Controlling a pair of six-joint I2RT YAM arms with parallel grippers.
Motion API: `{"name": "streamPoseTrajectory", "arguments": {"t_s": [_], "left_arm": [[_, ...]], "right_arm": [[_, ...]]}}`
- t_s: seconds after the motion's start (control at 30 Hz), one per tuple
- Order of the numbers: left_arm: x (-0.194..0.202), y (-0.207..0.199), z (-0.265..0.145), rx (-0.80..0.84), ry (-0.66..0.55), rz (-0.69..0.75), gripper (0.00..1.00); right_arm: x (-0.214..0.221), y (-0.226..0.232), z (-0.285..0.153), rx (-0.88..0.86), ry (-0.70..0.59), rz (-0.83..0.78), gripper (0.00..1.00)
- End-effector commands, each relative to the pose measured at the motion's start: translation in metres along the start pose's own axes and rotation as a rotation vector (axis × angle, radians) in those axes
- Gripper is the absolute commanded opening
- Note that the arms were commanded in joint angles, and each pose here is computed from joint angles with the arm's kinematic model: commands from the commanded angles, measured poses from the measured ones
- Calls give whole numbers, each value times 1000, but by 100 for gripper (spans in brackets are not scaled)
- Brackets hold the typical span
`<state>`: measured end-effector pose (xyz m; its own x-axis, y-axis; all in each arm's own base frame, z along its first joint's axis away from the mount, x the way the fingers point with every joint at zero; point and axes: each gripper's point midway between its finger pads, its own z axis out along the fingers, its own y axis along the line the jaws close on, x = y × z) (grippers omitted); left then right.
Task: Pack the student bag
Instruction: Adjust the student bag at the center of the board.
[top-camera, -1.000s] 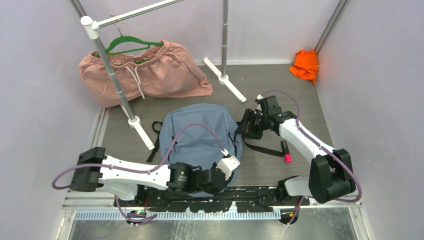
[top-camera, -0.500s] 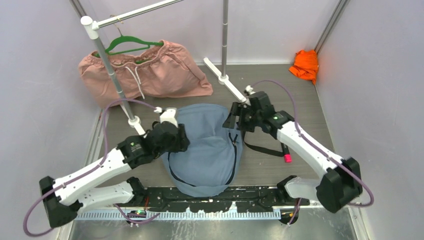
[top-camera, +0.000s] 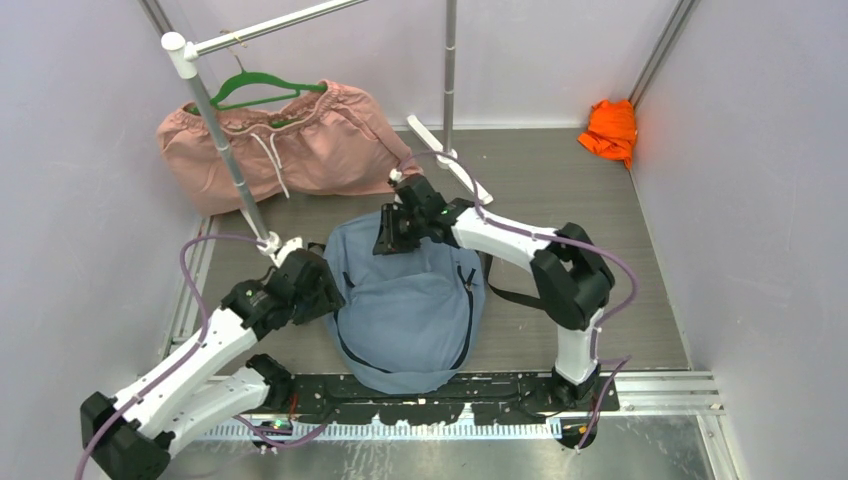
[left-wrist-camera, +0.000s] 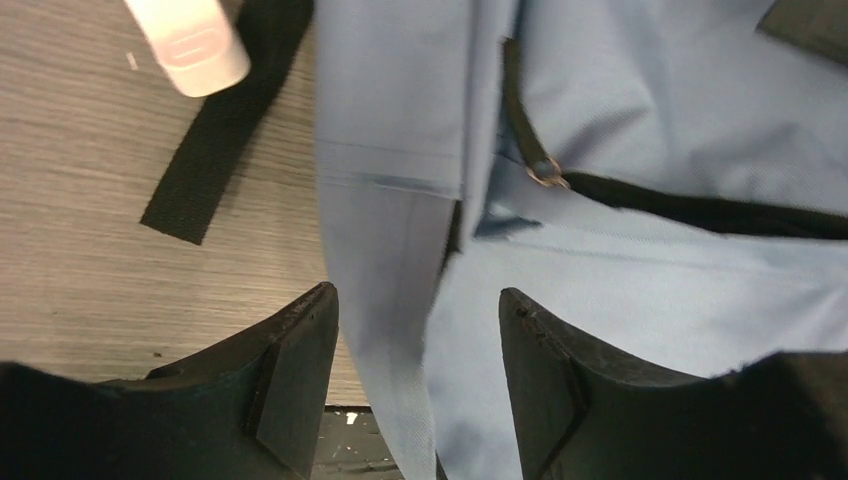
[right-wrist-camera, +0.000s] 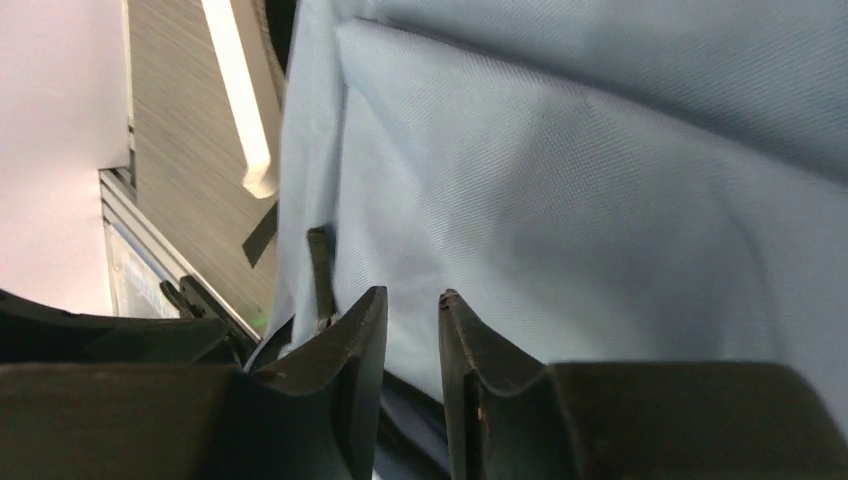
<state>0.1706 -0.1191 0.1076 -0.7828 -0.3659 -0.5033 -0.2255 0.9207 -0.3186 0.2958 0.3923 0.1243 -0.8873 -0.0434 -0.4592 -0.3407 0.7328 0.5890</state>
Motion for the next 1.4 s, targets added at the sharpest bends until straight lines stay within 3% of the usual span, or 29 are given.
{"name": "streamPoseTrajectory", "arguments": {"t_s": [0.0,0.13,0.43,0.8,0.87,1.1,1.23,1.37], "left_arm": [[-8,-3,1,10,40,-59,61],[-23,-16,-4,50,2,-30,62],[-30,-64,12,191,60,12,58],[-43,-104,5,364,22,1,54],[-40,-109,2,400,6,-2,54],[-16,-119,13,399,91,90,58],[-11,-125,19,382,86,156,60],[-4,-119,27,368,99,168,61]], "right_arm": [[10,14,16,-47,36,22,26],[48,2,1,-4,85,18,21],[116,-20,-37,138,116,-82,27],[148,-67,-6,258,160,-21,28],[142,-65,-10,260,127,-8,32],[90,-82,-52,362,-116,65,62],[69,-91,-71,341,-199,185,72],[61,-98,-63,251,-199,335,72]]}}
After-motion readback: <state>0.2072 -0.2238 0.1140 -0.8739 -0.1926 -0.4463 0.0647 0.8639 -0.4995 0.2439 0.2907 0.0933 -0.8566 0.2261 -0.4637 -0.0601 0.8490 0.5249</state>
